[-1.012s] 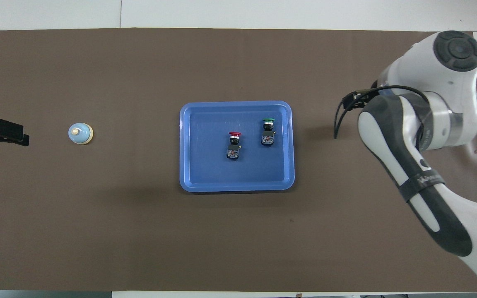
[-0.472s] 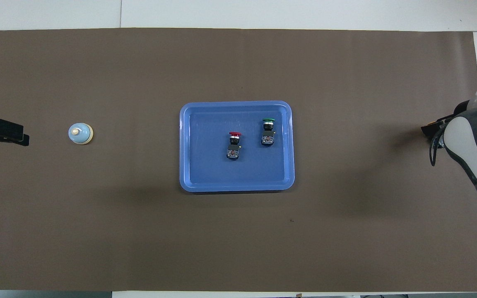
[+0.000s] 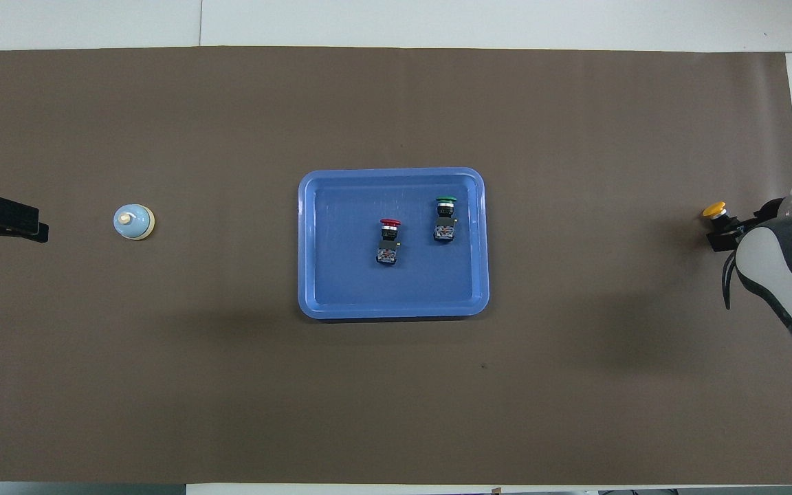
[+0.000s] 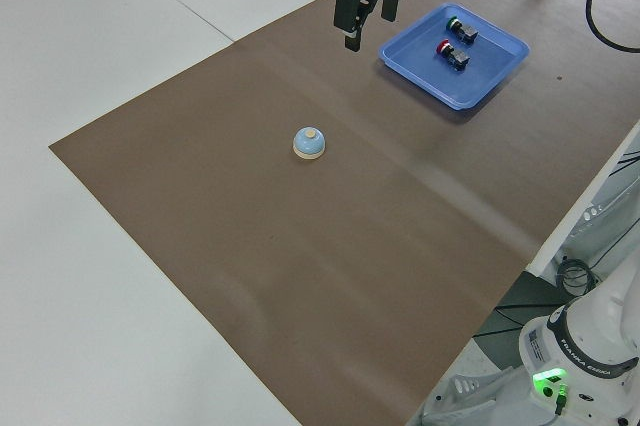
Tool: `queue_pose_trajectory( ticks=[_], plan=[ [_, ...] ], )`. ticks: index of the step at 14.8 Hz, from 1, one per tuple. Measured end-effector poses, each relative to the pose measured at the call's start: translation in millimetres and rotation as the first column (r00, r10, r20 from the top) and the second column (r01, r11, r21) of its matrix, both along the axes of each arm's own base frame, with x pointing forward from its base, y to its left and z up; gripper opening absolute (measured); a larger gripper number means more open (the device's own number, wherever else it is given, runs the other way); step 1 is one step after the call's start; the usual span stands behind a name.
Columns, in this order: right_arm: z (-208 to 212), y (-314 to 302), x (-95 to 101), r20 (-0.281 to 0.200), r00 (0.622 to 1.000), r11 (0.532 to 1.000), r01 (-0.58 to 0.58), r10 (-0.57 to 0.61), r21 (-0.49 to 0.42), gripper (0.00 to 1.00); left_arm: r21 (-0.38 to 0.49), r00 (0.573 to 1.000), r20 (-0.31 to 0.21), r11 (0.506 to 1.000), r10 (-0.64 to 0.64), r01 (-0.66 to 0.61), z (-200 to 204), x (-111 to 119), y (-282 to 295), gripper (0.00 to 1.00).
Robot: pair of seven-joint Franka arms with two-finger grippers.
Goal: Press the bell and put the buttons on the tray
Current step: 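Grasp the yellow button with the right gripper, then place the yellow button in the tray with the right gripper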
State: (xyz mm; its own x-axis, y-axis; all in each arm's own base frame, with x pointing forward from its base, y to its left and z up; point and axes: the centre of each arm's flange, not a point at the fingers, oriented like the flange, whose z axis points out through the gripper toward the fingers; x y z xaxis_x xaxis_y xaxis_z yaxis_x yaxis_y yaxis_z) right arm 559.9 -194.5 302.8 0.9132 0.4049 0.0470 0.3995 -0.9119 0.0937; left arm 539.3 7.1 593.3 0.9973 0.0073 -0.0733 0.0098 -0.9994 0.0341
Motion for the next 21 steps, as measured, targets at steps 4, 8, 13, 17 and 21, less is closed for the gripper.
queue_pose_trajectory(
  ticks=[4, 8, 13, 17, 21],
  plan=[
    [-1.4, -10.2, -5.4, -0.005, 1.0, 1.0, -0.017, 0.017, 0.002, 0.95, 0.0, 1.0, 0.0, 1.0, 0.0, 0.0, 0.0, 0.0, 0.0, 1.0],
    [-2.8, -8.3, -6.0, -0.008, 1.0, 1.0, -0.021, 0.021, 0.005, 0.57, 0.0, 1.0, 0.0, 1.0, 0.0, 0.0, 0.0, 0.0, 0.0, 1.0],
    [1.3, -0.8, -4.2, -0.025, 0.999, 0.999, -0.032, 0.032, 0.016, 0.41, 0.0, 1.0, 0.0, 1.0, 0.0, 0.0, 0.0, 0.0, 0.0, 1.0],
    [65.6, 61.8, 29.1, -0.085, 0.996, 0.998, 0.024, -0.019, 0.059, 0.41, 0.0, 1.0, 0.0, 1.0, 0.0, 0.0, 0.0, 0.0, 0.0, 1.0],
    [124.6, 218.2, 59.2, -0.065, 0.98, 0.979, 0.191, -0.187, 0.068, 0.41, 0.0, 1.0, 0.0, 1.0, 0.0, 0.0, 0.0, 0.0, 0.0, 1.0]
  ],
)
